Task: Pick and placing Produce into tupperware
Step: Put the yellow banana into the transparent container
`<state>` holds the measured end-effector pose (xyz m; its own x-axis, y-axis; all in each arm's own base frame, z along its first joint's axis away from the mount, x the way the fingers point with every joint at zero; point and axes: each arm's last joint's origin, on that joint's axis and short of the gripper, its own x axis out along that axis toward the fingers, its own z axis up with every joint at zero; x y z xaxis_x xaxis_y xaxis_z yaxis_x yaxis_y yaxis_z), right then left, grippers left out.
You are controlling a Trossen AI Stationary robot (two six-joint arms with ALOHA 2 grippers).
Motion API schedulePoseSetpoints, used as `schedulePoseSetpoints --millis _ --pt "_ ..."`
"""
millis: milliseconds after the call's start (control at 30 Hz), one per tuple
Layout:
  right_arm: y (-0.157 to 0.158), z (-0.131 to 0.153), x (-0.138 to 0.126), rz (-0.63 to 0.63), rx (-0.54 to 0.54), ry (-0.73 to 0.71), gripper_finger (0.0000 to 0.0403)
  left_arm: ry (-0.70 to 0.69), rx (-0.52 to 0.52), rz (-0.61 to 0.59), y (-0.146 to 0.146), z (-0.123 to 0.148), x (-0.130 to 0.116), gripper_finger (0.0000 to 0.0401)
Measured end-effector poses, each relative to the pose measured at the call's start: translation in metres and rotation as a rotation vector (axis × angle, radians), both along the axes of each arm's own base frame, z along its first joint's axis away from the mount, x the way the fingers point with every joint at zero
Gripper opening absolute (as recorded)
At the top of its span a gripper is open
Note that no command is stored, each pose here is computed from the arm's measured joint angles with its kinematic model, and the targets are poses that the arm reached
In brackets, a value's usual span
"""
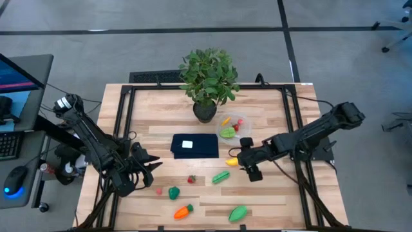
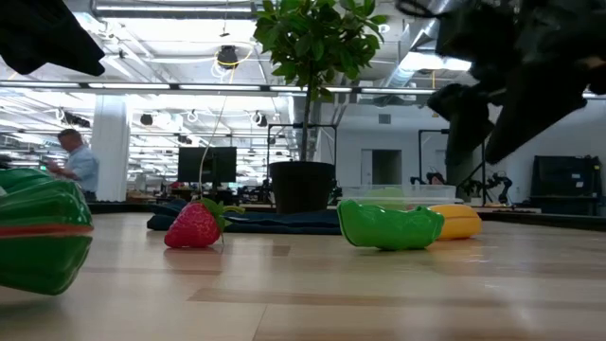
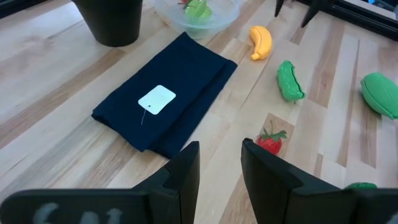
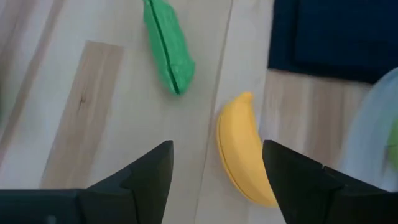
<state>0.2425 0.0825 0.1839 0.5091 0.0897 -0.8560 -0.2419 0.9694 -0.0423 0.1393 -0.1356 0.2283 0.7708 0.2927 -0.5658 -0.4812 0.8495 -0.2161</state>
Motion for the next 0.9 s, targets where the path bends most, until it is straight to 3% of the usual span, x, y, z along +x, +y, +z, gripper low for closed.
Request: schedulePoseSetpoints --millis 900 --pt "-0.015 -0.046 0.023 -0.006 -0.01 0.133 0.024 -0.023 0.011 0.017 0.001 0.001 0.0 0.0107"
